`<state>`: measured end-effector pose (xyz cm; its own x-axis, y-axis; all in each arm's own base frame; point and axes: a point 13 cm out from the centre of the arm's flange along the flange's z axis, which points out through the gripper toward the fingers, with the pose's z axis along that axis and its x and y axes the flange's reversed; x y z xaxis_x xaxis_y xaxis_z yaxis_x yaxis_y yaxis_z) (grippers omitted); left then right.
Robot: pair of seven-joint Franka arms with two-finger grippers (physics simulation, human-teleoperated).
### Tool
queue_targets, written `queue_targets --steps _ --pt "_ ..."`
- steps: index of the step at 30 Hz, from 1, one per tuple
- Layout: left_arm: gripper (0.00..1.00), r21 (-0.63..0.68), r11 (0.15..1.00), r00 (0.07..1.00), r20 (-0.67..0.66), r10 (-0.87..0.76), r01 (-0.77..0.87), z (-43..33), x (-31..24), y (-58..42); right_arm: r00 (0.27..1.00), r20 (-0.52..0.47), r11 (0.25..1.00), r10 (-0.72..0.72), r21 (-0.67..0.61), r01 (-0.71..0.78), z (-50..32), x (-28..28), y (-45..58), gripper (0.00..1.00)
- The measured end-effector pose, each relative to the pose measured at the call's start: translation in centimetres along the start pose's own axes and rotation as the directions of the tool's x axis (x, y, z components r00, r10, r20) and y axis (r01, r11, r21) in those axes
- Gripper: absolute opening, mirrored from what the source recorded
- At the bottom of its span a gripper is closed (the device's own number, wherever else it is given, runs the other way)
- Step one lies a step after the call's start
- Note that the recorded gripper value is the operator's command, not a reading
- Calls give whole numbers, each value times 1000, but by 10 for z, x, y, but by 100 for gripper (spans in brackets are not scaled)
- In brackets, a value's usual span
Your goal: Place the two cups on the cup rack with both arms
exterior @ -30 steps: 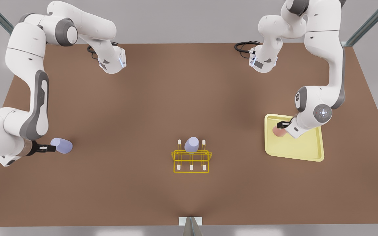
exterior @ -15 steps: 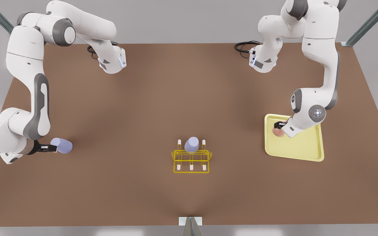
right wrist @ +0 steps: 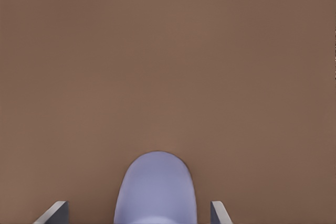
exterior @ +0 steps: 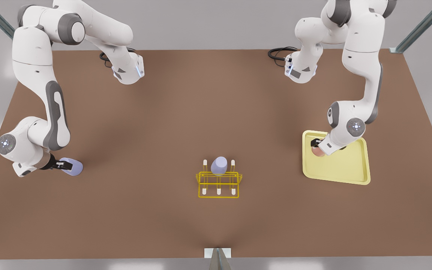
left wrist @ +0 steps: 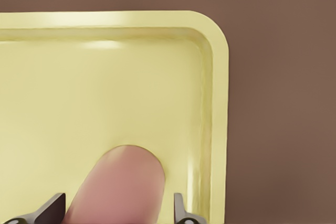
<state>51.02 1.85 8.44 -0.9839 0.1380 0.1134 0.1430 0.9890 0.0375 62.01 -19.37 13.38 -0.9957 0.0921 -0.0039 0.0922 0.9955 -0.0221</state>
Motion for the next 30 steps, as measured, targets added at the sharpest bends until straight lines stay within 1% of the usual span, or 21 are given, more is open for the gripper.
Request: queue_targets --steps 3,4,5,6,18,23,26,30 --pt "100 -2 1000 1000 -4 2 -2 9 1 1 1000 0 1000 12 -1 -12 11 5 1 100" --pt "94 -2 1000 1000 -2 3 -3 10 0 2 1000 -1 1000 17 -2 -17 14 8 0 100" --pt "84 -4 1000 1000 1 3 -3 10 -1 2 1000 -1 1000 21 -2 -21 16 10 -1 100" --pt "83 -5 1000 1000 5 5 -5 10 -2 2 1000 -4 1000 25 -3 -25 21 13 -1 100" --pt "83 -11 1000 999 38 19 -18 -2 -13 -3 998 -34 998 57 -1 -57 61 33 -7 100" --pt "83 -13 999 997 71 30 -29 -49 -27 -8 998 -34 998 60 1 -60 66 34 -7 100" --pt "83 -20 999 996 89 28 -27 -93 -65 -8 998 -32 998 61 1 -61 65 34 -7 100" --pt "83 -13 998 993 91 70 -70 -143 -137 -66 997 -34 998 64 0 -64 66 35 -6 100"
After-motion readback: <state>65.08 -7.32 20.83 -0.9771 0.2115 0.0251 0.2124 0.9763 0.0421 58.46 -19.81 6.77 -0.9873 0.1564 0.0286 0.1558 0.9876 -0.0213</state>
